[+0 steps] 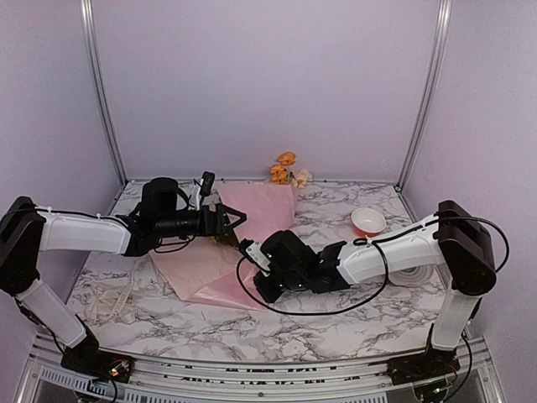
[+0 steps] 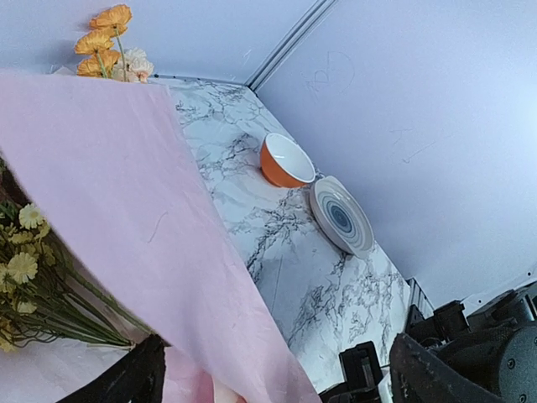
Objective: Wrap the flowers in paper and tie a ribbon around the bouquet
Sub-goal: Fold the right corner of the flattened wrapping paper into a 1/4-folded wrapping paper.
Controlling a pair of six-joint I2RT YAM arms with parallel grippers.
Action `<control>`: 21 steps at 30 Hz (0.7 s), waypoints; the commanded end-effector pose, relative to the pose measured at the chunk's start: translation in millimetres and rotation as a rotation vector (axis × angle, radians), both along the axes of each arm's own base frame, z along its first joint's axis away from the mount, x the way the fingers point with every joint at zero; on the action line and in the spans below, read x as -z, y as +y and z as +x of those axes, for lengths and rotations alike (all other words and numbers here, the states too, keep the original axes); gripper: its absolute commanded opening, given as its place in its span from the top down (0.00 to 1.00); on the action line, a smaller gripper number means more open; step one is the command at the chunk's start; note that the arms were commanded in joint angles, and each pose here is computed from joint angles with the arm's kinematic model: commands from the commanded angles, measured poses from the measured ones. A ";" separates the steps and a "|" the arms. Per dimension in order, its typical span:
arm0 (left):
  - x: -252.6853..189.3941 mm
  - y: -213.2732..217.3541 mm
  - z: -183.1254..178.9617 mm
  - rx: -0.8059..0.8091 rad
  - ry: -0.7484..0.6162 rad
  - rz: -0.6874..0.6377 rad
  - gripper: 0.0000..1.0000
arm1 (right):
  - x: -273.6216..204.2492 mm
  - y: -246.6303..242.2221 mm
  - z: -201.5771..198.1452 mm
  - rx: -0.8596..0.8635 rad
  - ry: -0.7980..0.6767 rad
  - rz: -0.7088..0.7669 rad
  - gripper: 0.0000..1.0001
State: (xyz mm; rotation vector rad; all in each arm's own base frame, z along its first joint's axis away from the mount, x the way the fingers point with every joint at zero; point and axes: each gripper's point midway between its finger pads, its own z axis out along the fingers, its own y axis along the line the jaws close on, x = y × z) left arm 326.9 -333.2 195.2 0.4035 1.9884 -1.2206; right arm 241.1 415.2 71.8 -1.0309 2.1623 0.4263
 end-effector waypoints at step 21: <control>152.5 52.2 36.0 -0.132 0.243 0.330 1.00 | -76.2 6.9 -51.7 -0.350 0.008 0.220 0.39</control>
